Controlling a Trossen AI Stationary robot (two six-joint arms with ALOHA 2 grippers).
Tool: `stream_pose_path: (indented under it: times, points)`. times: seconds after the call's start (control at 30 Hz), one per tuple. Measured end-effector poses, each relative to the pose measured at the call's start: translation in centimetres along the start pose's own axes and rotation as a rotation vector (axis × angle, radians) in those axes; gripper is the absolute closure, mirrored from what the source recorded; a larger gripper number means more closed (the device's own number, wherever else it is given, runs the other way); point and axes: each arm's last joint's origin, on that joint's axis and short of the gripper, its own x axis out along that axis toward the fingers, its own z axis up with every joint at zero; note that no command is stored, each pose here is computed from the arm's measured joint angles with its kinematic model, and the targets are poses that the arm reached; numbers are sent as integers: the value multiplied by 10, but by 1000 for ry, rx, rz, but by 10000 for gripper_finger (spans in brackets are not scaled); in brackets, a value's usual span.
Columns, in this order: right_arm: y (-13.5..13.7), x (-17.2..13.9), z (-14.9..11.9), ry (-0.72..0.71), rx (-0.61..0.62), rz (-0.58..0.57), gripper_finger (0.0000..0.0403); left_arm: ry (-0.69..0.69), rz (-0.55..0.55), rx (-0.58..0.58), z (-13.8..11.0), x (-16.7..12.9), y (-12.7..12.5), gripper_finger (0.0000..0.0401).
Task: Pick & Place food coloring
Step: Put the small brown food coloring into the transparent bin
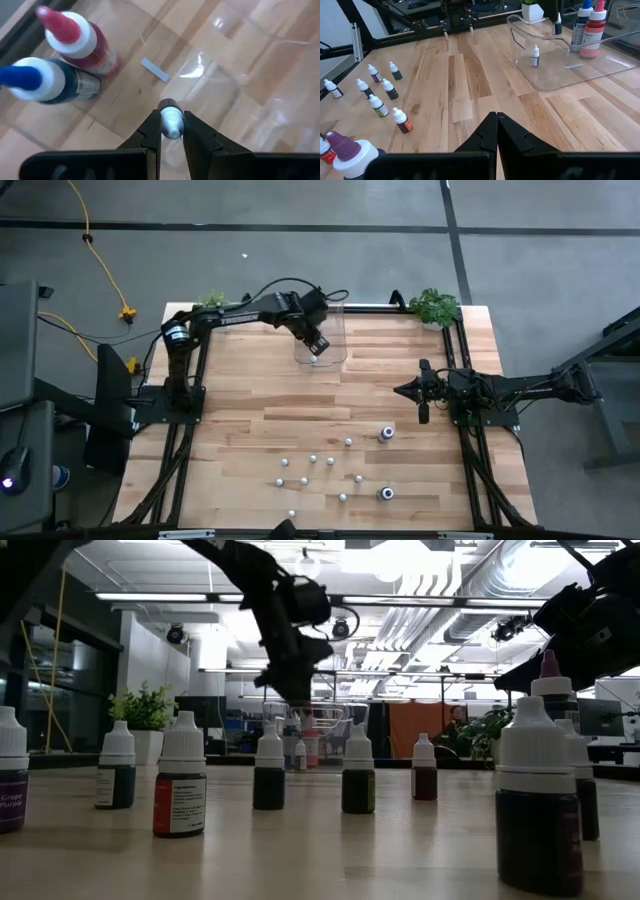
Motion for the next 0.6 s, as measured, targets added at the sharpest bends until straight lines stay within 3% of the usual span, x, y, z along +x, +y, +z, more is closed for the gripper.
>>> stream_pose_path:
  times: [0.37, 0.6]
  points:
    - [0, 0, 0, 0, 0, -1, 402, 83, 3, 60, -6, 37, -2, 355]
    - [0, 0, 0, 0, 0, 0, 402, 94, -77, 165, -8, 44, -14, 355]
